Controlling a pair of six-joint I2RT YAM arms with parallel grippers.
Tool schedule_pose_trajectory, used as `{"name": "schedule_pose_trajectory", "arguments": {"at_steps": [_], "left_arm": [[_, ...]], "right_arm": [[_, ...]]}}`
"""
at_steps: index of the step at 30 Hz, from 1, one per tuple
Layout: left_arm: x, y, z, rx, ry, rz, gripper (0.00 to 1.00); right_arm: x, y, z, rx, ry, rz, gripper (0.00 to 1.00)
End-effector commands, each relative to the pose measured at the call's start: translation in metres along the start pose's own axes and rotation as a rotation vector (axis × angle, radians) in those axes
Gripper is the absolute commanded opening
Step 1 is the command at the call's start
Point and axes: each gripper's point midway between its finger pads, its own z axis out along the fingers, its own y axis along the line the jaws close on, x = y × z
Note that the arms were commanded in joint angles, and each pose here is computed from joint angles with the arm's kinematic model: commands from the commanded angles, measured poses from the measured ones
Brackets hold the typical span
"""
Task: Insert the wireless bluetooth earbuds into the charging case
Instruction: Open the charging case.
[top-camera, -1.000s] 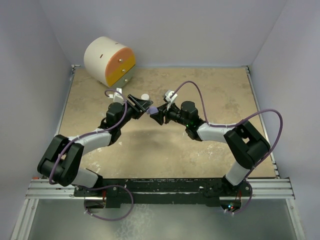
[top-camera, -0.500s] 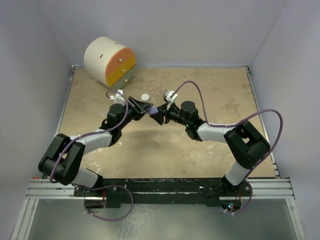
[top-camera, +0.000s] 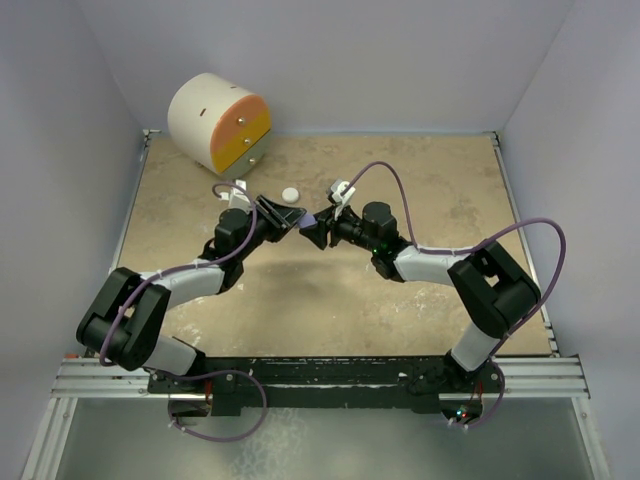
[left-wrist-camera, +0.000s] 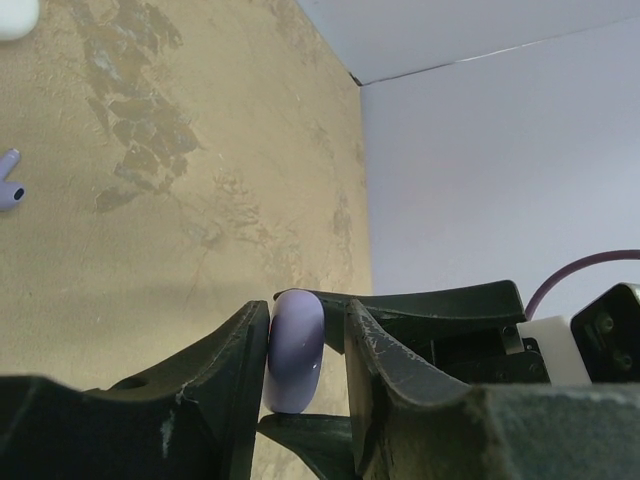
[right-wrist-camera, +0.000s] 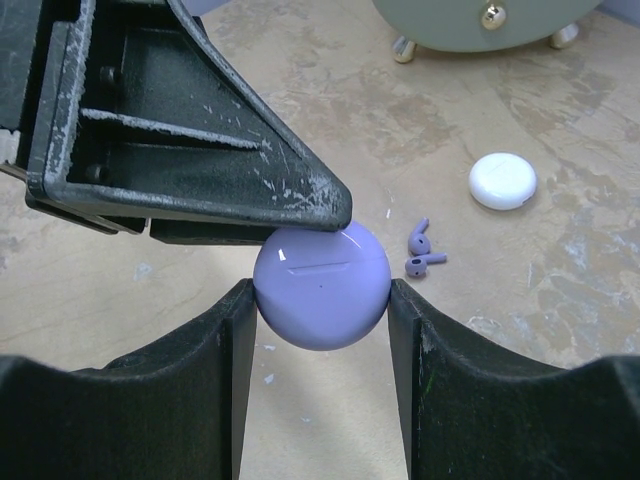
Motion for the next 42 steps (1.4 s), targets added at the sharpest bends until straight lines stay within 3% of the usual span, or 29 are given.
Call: {"name": "schedule_pose_trajectory", "arguments": {"at_steps": [1, 35, 42], "left_arm": [[0.004, -0.016, -0.003, 0.066, 0.004, 0.014, 0.35], [-0.005, -0.027, -0.005, 0.089, -0.046, 0.015, 0.37], [-0.005, -0.028, -0.005, 0.094, -0.043, 0.012, 0.3]], "right_arm": [[-0.044, 0.007, 0.007, -0.037, -0.113, -0.034, 0.0], [-0.039, 0.009, 0.001, -0.036, -0.101, -0.025, 0.0], [-0.039, 0.009, 0.001, -0.035, -0.102, -0.024, 0.0]]}}
